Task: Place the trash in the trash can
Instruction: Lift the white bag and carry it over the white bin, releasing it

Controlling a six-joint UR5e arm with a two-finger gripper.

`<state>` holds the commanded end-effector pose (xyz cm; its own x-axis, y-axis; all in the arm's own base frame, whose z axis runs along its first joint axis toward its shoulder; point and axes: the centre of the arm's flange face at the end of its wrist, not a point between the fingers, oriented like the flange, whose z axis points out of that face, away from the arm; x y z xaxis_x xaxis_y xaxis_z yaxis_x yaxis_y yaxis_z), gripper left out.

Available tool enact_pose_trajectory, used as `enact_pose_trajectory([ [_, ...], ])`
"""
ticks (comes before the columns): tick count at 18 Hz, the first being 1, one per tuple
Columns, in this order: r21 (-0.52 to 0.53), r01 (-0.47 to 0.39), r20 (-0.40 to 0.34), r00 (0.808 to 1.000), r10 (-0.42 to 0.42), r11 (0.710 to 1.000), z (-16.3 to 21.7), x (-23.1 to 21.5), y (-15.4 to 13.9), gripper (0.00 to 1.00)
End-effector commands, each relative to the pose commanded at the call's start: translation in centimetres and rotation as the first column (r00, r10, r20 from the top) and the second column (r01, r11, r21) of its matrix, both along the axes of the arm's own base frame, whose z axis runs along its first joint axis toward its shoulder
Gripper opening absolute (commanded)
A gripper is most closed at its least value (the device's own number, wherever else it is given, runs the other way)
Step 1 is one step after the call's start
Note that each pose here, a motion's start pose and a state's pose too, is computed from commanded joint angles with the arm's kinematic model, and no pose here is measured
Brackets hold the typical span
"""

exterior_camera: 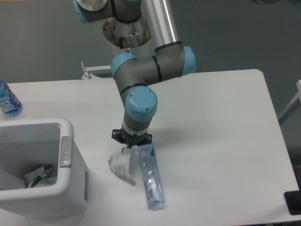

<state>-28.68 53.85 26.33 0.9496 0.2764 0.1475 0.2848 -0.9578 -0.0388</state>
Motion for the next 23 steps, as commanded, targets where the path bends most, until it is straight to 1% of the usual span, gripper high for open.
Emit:
enact_pose_trajectory([
  [2,0.070,0.022,-0.022,1.000,-0.020,0.997,3.2,-0.9,0.5,0.00],
  [4,0.194,-0.003,-0.009,1.000,0.005,0.981,7.4,-2.6,1.0,0.00],
  [6,0.335,-0.053,0.006,0.999,0.054,0.941,13.0,-5.5,0.3,0.00],
  [8,0.439,-0.115,0.041,0.993,0.107,0.891,17.2,-7.7,-0.3,0.00],
  [10,0.497,-0.168,0.069,0.986,0.155,0.851,20.6,-8.7,0.0,0.00],
  [12,0.521,-0.204,0.077,0.978,0.193,0.829,22.9,-8.8,0.3,0.00],
  [14,0.543,-0.230,0.101,0.973,0.209,0.807,24.4,-8.3,0.6,0.00],
  [15,0.562,-0.237,0.113,0.971,0.211,0.793,25.0,-8.0,0.8,0.00],
  [17,0.600,-0.263,0.130,0.964,0.232,0.756,27.8,-6.3,0.4,0.00],
  [18,0.611,-0.268,0.133,0.962,0.237,0.745,28.8,-5.3,0.4,0.00],
  [21,0.635,-0.240,0.127,0.970,0.208,0.735,31.4,-1.3,0.7,0.00],
  [23,0.639,-0.215,0.131,0.977,0.171,0.739,32.3,2.3,1.4,0.00],
])
